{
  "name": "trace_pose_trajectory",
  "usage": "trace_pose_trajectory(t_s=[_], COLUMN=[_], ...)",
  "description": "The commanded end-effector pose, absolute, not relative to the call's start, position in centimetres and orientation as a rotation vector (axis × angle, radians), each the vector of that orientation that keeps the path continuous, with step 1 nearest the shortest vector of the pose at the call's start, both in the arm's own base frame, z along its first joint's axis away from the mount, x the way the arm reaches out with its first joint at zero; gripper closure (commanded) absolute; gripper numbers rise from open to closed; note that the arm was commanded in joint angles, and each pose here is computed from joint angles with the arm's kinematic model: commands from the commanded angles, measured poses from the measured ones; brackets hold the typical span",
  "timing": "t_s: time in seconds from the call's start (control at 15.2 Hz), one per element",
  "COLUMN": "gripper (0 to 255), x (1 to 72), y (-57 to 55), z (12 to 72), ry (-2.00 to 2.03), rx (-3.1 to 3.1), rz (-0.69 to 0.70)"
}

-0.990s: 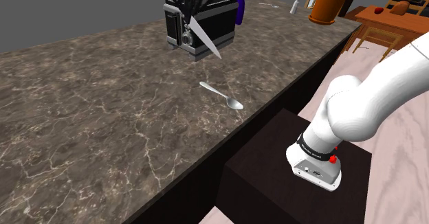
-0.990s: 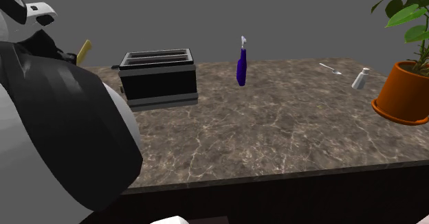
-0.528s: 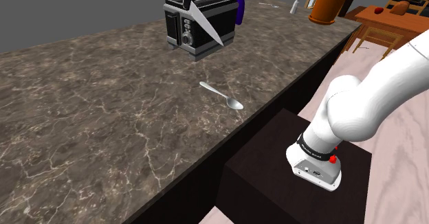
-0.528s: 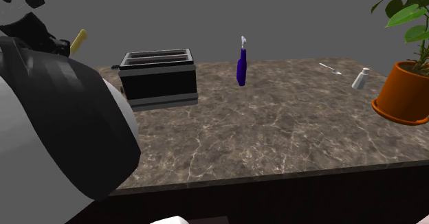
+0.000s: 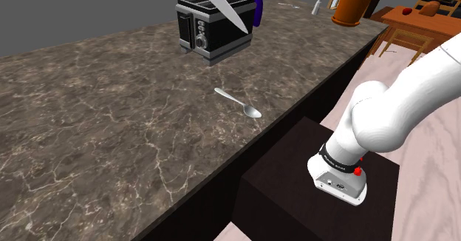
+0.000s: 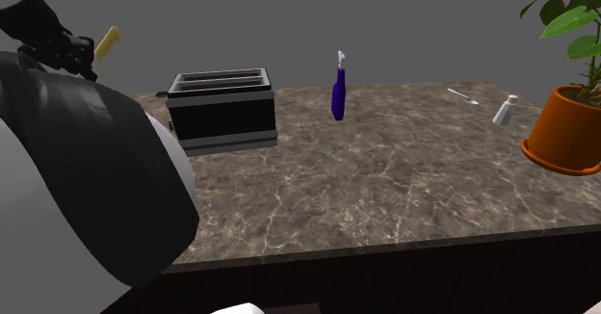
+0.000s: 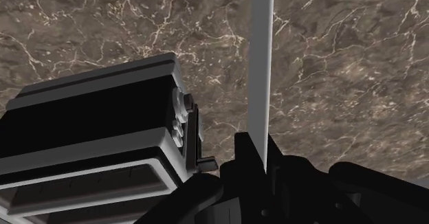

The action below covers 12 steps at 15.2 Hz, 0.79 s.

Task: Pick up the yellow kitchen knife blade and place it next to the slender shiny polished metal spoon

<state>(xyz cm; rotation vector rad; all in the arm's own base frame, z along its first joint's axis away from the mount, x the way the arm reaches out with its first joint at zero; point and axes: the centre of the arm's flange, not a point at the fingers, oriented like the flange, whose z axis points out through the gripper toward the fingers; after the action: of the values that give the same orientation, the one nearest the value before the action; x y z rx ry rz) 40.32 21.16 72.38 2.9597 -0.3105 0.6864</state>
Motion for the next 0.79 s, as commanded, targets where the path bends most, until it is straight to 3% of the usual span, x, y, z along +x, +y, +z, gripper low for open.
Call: trace_pose_trajectory(t_s=[0.0,0.73], gripper=[255,255], x=[38.8,29.4], y=[19.2,8.1], z=[72.6,73.2], ry=[-0.31,-0.31], rx=[2.96,2.96], rz=[0.686,0.686])
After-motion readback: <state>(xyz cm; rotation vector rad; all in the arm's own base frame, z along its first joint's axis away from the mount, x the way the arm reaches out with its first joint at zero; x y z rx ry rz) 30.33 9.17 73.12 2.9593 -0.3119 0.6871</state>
